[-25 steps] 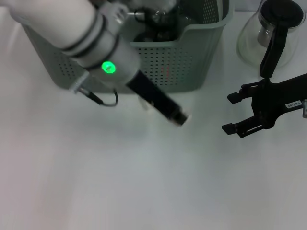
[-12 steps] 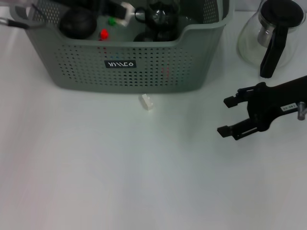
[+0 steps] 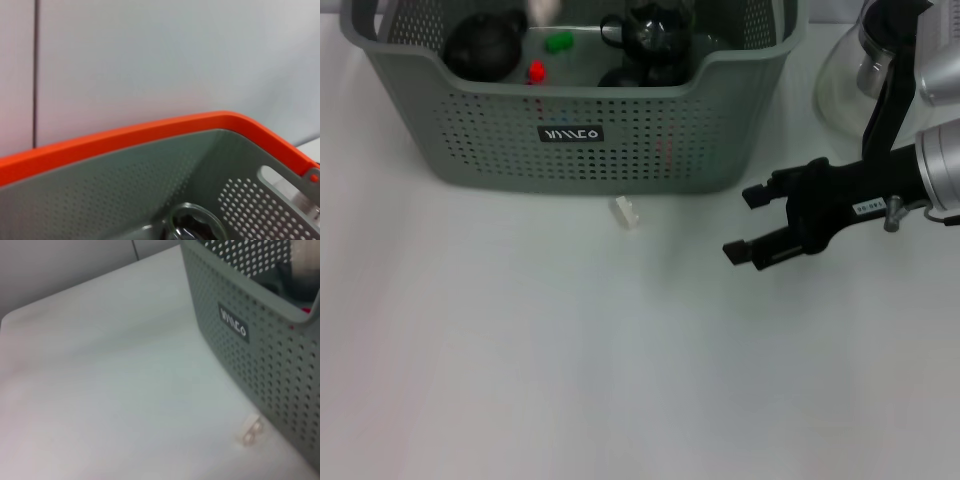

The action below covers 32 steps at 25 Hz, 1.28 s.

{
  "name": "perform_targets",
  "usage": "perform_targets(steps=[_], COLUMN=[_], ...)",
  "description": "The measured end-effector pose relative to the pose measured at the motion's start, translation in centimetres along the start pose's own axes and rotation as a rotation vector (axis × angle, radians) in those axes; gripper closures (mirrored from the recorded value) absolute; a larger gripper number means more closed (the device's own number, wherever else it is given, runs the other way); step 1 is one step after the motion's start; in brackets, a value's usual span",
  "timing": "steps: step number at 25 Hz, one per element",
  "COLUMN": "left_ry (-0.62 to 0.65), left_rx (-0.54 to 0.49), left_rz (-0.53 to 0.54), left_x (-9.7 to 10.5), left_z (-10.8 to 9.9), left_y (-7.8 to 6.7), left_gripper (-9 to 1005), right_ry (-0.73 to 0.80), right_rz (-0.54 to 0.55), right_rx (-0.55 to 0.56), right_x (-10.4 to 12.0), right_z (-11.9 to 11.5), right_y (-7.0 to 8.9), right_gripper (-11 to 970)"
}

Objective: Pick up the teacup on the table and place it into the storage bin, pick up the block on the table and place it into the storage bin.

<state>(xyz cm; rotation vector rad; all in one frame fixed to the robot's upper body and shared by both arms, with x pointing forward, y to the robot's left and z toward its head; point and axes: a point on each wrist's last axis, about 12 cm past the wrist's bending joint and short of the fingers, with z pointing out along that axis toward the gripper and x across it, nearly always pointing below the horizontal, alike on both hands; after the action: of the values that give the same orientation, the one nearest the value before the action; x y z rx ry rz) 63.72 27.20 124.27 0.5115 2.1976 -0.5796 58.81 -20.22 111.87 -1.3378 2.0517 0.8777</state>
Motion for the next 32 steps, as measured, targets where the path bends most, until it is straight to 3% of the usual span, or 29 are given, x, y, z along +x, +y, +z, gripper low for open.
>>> perform_targets(steps=[1, 6, 11, 12, 13, 18, 26, 32], left_ry=[-0.008, -0.009, -0.023, -0.023, -0.055, -0.086, -0.096, -0.158], left_rx=[-0.007, 0.012, 0.207, 0.207, 0.337, 0.572, 0.766, 0.803], left_rz=[0.005, 0.051, 0.184, 0.184, 0.282, 0.401, 0.269, 0.212], left_x=[-0.1, 0.1, 2.4, 2.4, 4.8, 9.8, 14.0, 16.3], left_z=[0.0, 0.2, -0.8, -0.8, -1.4, -2.6, -3.2, -2.6], left_y=[0.0, -0.8, -3.8, -3.8, -5.2, -6.3, -3.6, -2.0], left_gripper=[807, 610, 361, 323, 285, 117, 45, 45], right_ry=[-0.007, -0.036, -0.029, -0.028, -0.028, -0.032, -0.056, -0.057], right_rz=[0.001, 0.008, 0.01, 0.01, 0.011, 0.027, 0.024, 0.039], right_rx=[0.003, 0.022, -0.022, -0.031, -0.038, -0.066, -0.064, -0.05], right_x=[0.0, 0.0, -0.1, -0.2, -0.2, -0.2, 0.1, -0.9], right_z=[0.0, -0.3, 0.1, 0.3, 0.4, 1.2, 3.2, 4.8], right_y=[-0.1, -0.4, 0.2, 0.3, 0.3, 0.5, 0.3, 0.1], right_gripper=[18, 18, 18, 18, 18, 18, 18, 17])
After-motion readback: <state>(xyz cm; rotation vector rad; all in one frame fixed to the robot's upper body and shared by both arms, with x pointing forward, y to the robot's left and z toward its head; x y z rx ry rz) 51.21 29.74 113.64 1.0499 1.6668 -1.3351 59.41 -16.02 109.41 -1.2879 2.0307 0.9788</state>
